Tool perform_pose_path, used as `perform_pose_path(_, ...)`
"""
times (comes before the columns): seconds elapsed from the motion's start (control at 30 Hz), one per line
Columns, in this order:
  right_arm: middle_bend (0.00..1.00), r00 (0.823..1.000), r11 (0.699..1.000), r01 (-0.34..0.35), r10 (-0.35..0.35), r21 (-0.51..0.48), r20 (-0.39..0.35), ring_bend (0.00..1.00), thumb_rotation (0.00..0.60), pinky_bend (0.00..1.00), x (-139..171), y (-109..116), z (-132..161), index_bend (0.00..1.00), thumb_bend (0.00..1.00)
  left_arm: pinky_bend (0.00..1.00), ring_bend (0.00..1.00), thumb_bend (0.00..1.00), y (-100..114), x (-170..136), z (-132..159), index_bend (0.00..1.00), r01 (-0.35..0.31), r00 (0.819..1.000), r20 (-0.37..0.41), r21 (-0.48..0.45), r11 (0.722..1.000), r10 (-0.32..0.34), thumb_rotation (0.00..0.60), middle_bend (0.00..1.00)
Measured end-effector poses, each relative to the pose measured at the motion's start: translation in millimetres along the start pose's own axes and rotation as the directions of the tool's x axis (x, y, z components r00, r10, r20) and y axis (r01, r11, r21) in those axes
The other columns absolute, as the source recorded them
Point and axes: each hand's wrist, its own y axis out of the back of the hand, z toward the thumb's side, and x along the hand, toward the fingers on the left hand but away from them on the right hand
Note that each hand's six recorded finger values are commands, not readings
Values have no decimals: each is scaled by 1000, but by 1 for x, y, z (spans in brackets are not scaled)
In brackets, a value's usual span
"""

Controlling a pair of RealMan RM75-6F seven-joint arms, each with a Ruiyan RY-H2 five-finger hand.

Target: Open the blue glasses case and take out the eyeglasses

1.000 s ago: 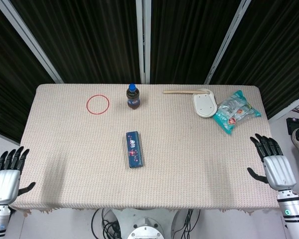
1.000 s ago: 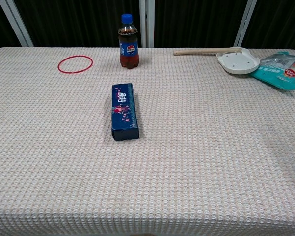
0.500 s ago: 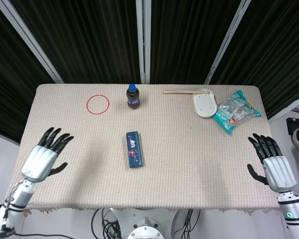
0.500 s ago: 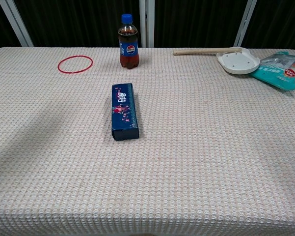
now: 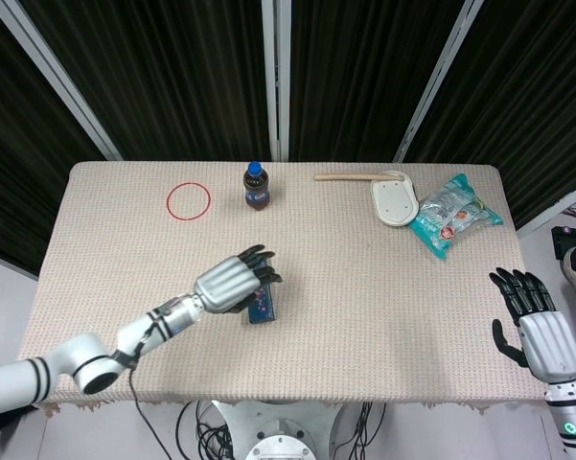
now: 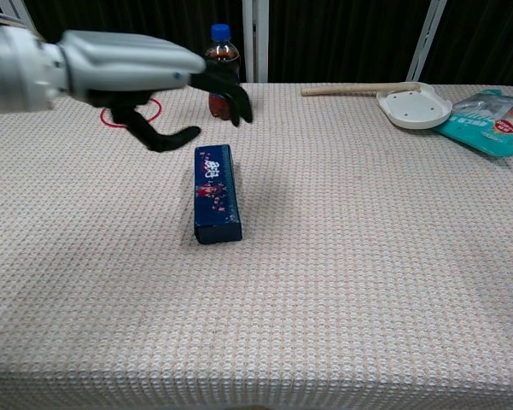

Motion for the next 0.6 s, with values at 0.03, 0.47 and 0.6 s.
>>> perform_pose_path(0.03, 79, 1000, 1000, 0, 0, 0, 3, 0, 600, 0, 1, 0, -1, 0, 545, 0, 0, 586, -4, 14, 3, 215, 19, 1000, 3, -6, 1000, -19, 600, 231)
perform_pose_path(0.47, 78, 1000, 1000, 5, -5, -12, 18, 0, 600, 0, 4, 0, -10, 0, 545, 0, 0, 559, -30, 75, -12, 111, 129, 985, -112, -53, 990, -134, 600, 261)
perform_pose_path(0.6, 78, 1000, 1000, 8, -8, -15, 17, 0, 600, 0, 3, 0, -10, 0, 545, 0, 0, 555, -38, 72, -23, 110, 159, 974, -155, -69, 985, -168, 600, 293)
